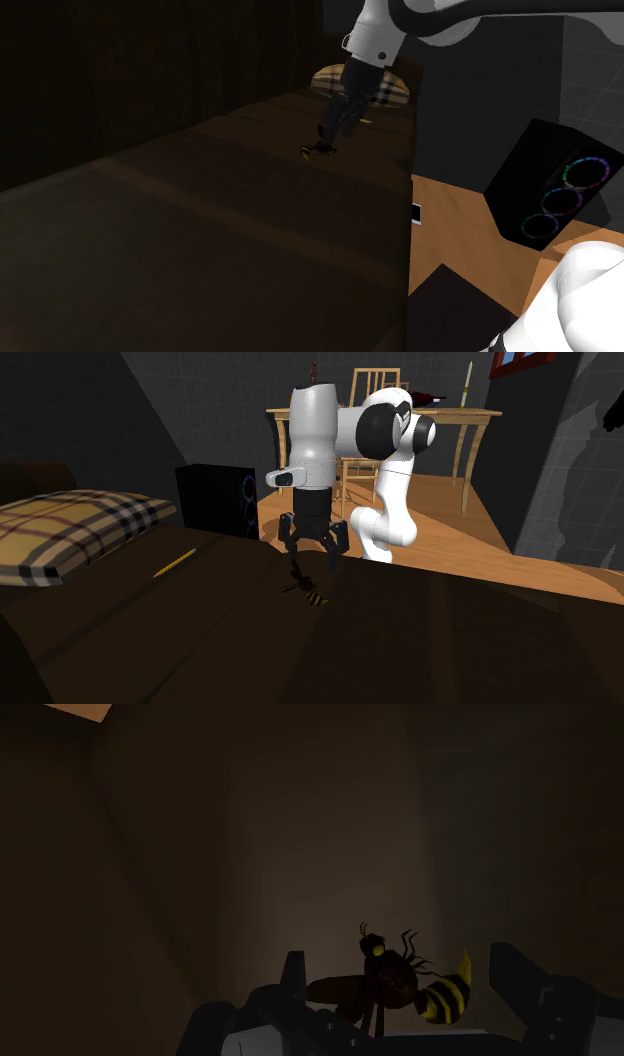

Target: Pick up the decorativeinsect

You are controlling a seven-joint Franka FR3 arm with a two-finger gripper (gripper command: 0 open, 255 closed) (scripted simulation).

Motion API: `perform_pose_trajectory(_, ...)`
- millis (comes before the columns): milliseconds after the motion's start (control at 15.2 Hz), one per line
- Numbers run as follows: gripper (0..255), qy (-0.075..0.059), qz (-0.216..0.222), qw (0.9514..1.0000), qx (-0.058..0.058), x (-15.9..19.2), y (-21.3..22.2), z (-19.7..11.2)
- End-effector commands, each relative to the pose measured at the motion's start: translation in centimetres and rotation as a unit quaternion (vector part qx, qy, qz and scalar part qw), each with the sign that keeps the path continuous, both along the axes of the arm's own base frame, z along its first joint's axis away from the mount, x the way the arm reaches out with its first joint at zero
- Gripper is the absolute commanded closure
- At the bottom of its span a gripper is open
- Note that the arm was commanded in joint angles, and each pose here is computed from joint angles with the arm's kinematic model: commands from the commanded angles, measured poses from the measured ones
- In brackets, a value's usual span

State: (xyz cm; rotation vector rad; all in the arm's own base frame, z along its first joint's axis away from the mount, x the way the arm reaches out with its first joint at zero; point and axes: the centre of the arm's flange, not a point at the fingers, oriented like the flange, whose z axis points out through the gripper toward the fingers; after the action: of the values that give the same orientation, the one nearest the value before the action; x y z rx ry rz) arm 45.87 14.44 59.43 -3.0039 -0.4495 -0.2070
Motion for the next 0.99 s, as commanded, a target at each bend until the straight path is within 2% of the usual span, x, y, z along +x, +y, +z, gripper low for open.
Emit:
perform_pose_trajectory(0, 0, -0.008, 0.005, 1.0000, 0.002, 0.4, 0.7, 0.0)
perform_pose_trajectory(528, 0, -0.008, 0.005, 1.0000, 0.002, 0.4, 0.7, -3.4)
perform_pose_trajectory(594, 255, -0.008, 0.005, 1.0000, 0.002, 0.4, 0.7, -3.4)
perform_pose_trajectory(924, 255, -0.008, 0.005, 1.0000, 0.002, 0.4, 0.8, -3.6)
